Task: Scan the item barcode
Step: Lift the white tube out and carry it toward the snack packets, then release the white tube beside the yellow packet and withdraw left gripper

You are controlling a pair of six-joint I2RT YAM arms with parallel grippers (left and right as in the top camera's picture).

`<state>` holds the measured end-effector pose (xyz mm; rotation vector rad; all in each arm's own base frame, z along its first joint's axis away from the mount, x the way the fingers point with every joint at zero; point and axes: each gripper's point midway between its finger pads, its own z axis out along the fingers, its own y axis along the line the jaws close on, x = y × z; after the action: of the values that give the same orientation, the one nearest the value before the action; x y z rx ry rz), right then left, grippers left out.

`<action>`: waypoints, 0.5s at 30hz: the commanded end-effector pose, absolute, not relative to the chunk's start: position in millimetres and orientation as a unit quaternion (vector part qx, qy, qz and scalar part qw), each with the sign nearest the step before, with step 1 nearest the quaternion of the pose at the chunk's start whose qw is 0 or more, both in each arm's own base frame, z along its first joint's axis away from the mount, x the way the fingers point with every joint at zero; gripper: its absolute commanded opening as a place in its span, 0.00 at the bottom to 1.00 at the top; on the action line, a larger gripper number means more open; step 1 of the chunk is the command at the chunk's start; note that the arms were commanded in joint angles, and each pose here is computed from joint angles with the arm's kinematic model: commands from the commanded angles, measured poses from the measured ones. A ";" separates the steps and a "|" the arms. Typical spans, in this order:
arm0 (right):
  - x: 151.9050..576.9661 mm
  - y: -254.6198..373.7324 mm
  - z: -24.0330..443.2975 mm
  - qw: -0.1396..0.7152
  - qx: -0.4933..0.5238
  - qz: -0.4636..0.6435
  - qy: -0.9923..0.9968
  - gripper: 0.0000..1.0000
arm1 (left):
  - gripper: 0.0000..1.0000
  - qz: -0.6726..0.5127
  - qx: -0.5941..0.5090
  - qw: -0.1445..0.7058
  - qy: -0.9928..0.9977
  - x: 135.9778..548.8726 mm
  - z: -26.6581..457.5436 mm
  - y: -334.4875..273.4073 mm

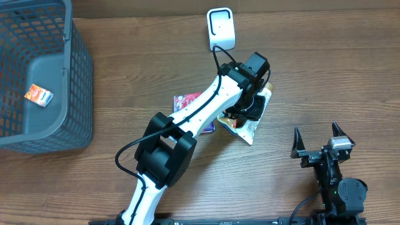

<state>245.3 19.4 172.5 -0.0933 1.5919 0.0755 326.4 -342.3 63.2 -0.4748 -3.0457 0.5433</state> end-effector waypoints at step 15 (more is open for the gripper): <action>245.6 18.2 170.9 0.699 -0.038 0.033 0.713 1.00 | 0.43 0.217 -0.134 -0.131 -0.958 379.5 272.7 -273.4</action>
<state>245.3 19.4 172.9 -0.0933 1.5903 0.0754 374.4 -285.6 227.7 -0.3999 -3.2000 0.6640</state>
